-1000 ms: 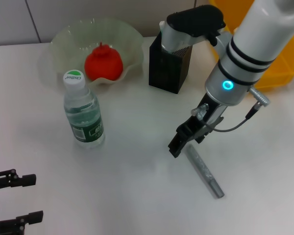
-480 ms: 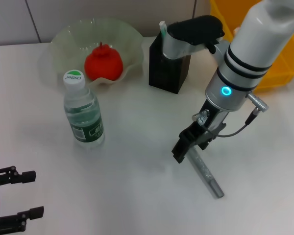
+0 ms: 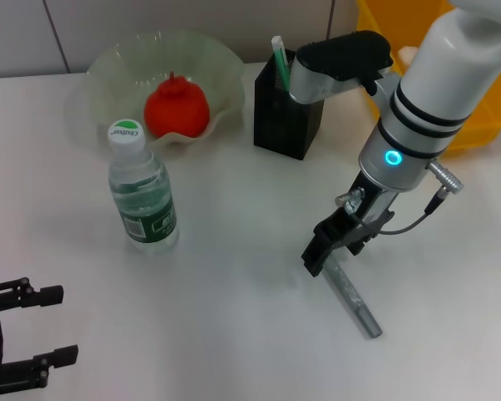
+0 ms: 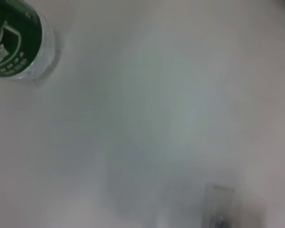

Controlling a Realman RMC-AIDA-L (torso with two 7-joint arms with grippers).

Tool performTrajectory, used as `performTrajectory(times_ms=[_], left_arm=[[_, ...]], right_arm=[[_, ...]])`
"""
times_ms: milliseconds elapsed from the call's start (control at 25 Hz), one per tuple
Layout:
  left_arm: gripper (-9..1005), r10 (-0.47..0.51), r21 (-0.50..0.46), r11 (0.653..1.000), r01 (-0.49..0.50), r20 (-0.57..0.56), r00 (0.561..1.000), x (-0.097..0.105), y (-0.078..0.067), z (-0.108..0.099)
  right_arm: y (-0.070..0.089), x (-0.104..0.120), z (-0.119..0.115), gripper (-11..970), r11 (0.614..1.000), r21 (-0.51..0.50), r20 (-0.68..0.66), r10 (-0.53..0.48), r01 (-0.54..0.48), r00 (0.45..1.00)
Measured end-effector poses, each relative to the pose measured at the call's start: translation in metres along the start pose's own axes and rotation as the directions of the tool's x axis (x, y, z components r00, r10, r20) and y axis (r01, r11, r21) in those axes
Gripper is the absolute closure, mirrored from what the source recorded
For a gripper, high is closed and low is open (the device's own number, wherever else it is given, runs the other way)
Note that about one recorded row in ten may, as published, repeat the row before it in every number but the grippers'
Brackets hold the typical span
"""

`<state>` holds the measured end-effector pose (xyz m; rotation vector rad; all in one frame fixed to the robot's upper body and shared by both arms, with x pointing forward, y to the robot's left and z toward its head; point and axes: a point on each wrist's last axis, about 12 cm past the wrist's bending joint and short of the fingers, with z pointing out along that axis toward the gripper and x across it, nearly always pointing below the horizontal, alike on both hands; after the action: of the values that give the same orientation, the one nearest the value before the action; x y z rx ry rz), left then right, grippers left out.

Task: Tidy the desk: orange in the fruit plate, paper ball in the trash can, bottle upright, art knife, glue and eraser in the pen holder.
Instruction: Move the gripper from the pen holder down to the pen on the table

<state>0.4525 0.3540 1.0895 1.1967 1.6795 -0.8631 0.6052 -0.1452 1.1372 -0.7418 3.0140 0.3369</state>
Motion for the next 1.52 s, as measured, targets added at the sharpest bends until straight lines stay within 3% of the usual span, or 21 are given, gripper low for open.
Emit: performTrajectory(times_ms=[280,720,920,1520], left_arm=[[273,0.001,-0.009,1.0,-0.001,-0.003,1.0,0.0,0.001,0.001],[274,0.004,-0.014,1.0,-0.004,-0.002,1.0,0.0,0.002,0.003],[273,0.002,-0.014,1.0,-0.002,0.004,1.0,0.0,0.002,0.004],[274,0.01,-0.009,1.0,-0.01,0.011,1.0,0.0,0.0,0.009]], right_arm=[[0.001,-0.001,0.001,256,1.0,0.012,-0.005,-0.012,0.012,1.0],[0.004,-0.002,0.002,474,1.0,0.014,-0.003,-0.021,0.021,1.0],[0.003,-0.003,0.005,665,1.0,0.017,-0.01,-0.017,0.017,1.0],[0.0,-0.004,0.013,671,1.0,0.025,-0.009,-0.005,0.005,1.0]])
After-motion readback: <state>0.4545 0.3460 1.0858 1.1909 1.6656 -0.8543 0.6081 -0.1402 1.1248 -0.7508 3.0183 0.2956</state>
